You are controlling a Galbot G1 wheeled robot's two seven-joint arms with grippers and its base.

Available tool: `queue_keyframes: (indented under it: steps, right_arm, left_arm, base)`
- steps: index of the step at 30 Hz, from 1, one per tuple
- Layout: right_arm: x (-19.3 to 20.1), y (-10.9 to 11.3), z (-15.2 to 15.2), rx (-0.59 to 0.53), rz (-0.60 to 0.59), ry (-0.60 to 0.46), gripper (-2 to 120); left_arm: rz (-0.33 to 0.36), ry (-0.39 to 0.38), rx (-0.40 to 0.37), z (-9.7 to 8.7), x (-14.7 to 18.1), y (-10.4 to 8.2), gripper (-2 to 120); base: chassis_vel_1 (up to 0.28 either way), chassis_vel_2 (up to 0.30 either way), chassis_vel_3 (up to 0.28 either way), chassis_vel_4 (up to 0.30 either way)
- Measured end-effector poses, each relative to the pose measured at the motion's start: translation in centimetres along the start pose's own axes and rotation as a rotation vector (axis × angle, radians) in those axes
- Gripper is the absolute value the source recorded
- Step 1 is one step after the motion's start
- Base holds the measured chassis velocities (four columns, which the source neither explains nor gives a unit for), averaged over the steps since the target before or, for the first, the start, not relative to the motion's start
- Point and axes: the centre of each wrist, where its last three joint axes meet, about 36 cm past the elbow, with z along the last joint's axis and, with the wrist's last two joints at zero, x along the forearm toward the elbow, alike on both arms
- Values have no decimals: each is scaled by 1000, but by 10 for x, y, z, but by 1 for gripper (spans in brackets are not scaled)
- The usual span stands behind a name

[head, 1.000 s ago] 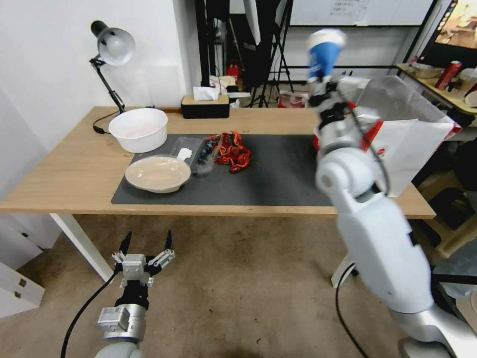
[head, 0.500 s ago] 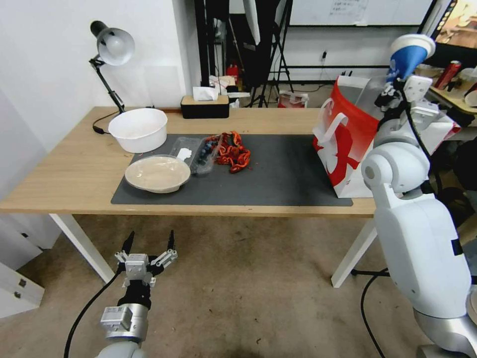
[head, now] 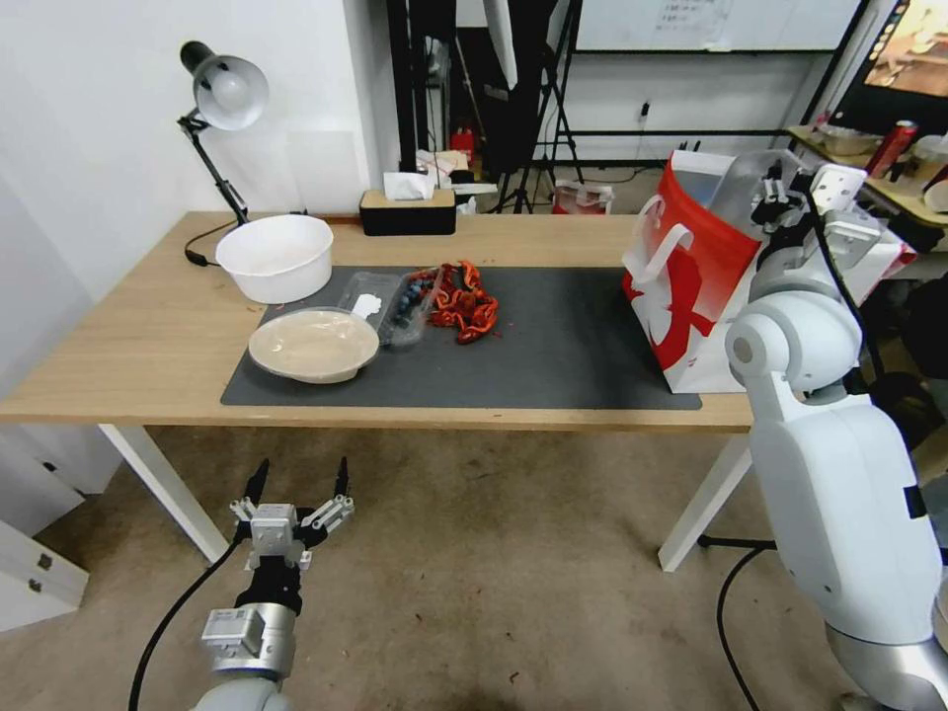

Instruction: Pick up the trash from the table and place it into the takeout bag.

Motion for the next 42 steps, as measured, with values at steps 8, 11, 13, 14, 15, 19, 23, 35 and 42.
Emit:
queue_keyframes:
  steps: [8, 11, 13, 14, 15, 19, 23, 35, 42]
  right_arm:
    - [42, 2, 11, -186, -324, -71, 100]
    - [62, 4, 27, -173, -408, -44, 100]
    - [70, 5, 33, -163, -433, -35, 100]
    - [79, 6, 40, -149, -460, -19, 100]
    - [90, 7, 47, -133, -480, -1, 100]
    - [111, 4, 62, -80, -507, 20, 100]
    - [139, -7, 89, 14, -522, 10, 100]
    - [218, -38, 132, 128, -401, 96, 100]
    - [265, -48, 160, 135, -342, 159, 100]
  left_arm:
    - [3, -2, 1, -1, 0, -1, 100]
    - [3, -2, 1, -1, 0, -1, 100]
    - [3, -2, 1, -1, 0, -1, 100]
    - [3, -2, 1, -1, 0, -1, 100]
    - [4, -3, 2, -1, 0, -1, 100]
    - [6, -6, 3, -2, 0, -2, 100]
    - [6, -10, 3, -3, 1, -2, 100]
    - [7, -13, 4, -3, 1, -3, 100]
    - [6, -22, 7, -4, 0, -2, 100]
  base:
    - [0, 0, 0, 0]
    - [0, 0, 0, 0]
    - [0, 0, 0, 0]
    - [0, 0, 0, 0]
    - [0, 0, 0, 0]
    - [0, 0, 0, 0]
    - [0, 0, 0, 0]
    - [0, 0, 0, 0]
    - [0, 0, 0, 0]
